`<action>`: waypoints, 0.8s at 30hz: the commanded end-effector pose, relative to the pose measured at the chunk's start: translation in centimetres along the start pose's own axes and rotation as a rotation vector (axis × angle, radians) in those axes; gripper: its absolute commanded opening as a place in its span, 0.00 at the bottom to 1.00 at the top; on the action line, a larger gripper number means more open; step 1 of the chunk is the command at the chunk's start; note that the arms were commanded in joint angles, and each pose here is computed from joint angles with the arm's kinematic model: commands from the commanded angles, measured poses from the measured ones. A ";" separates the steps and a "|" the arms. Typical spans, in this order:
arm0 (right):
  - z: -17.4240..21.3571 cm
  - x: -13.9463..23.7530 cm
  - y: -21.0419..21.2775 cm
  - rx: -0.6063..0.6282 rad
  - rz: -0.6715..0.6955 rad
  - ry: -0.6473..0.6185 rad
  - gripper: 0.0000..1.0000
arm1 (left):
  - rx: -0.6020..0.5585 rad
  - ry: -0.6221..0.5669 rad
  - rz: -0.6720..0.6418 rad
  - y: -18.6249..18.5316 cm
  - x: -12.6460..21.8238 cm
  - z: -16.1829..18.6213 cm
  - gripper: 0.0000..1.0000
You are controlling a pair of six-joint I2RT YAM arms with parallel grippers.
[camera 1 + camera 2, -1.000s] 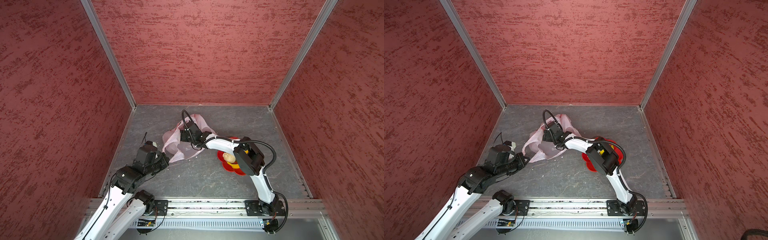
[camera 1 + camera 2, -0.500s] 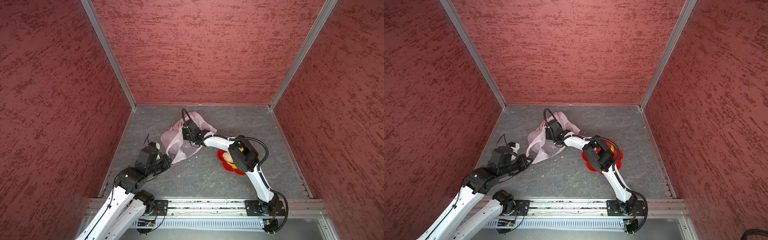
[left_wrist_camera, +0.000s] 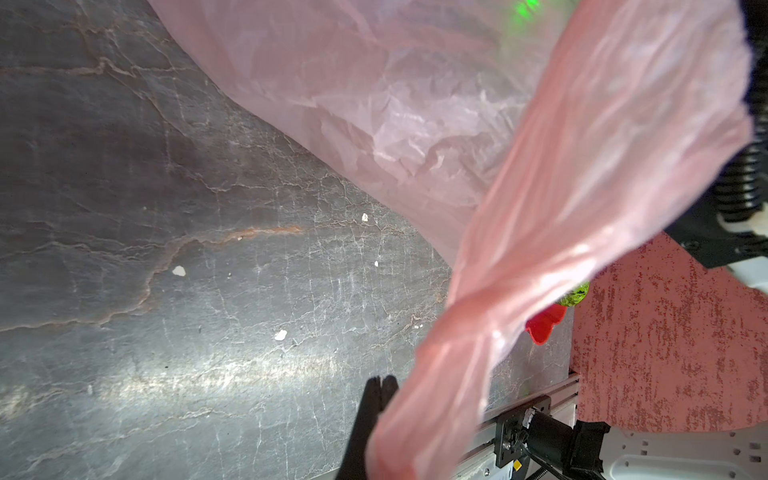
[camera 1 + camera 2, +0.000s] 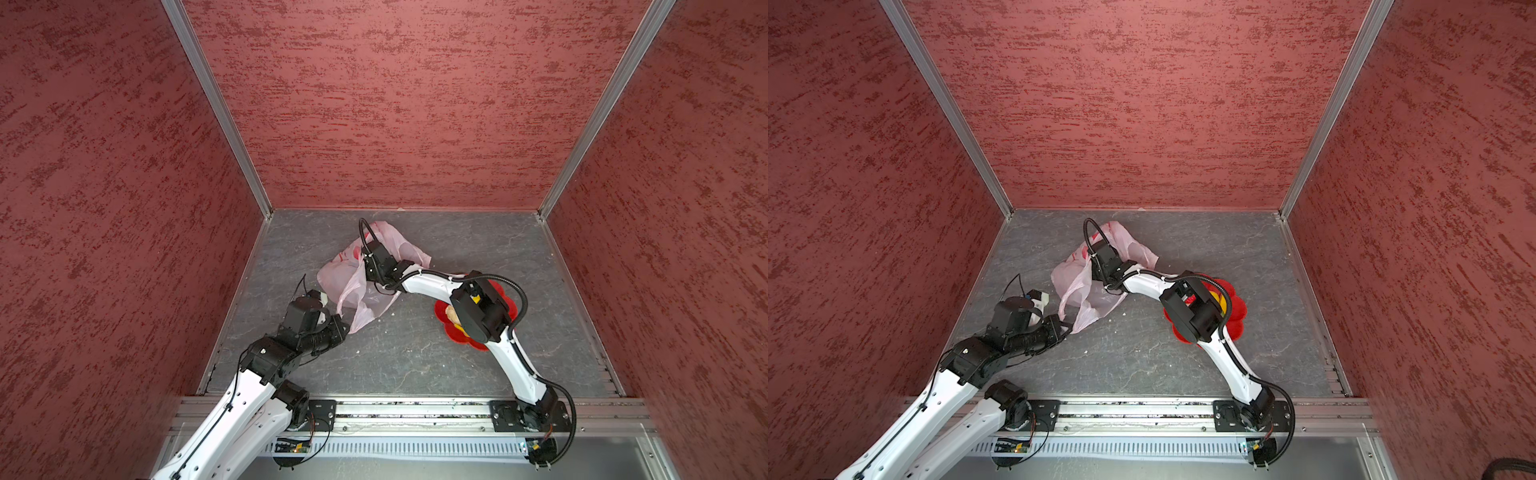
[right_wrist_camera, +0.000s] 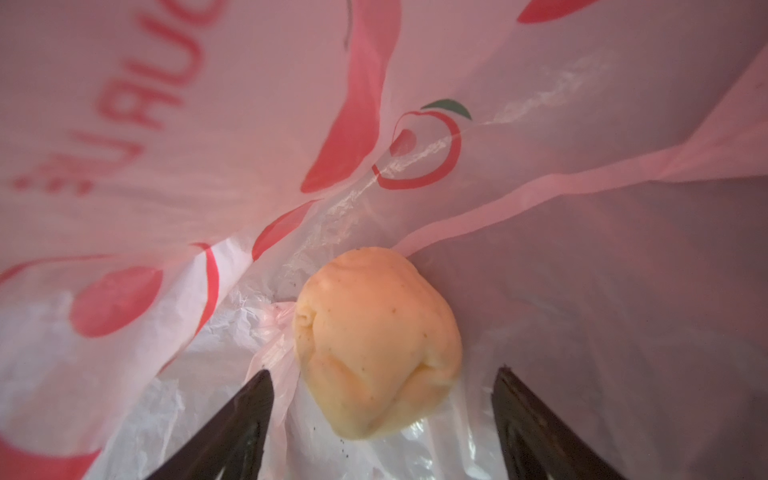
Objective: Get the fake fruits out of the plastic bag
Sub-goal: 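Bring the open right gripper down around the cream bun in the bag, then close the right gripper on the cream bun inside the bag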
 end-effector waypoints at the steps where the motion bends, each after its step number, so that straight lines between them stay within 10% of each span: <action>1: -0.4 -0.6 1.5 -0.021 -0.057 -0.012 0.82 | -0.031 -0.015 0.043 -0.5 -0.1 -0.3 0.00; 24: -0.6 -3.1 -0.7 -0.088 0.054 -0.066 0.45 | -0.028 -0.019 0.026 0.2 0.4 0.4 0.00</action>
Point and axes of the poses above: each gripper's point midway between its finger pads, its own x axis back along the fingers, its own y axis along the line the jaws close on, z = x × y, the point moved 5 cm from there along x, back along the fingers, and after that the axes turned 9 degrees about -x, right-handed, at the moved point
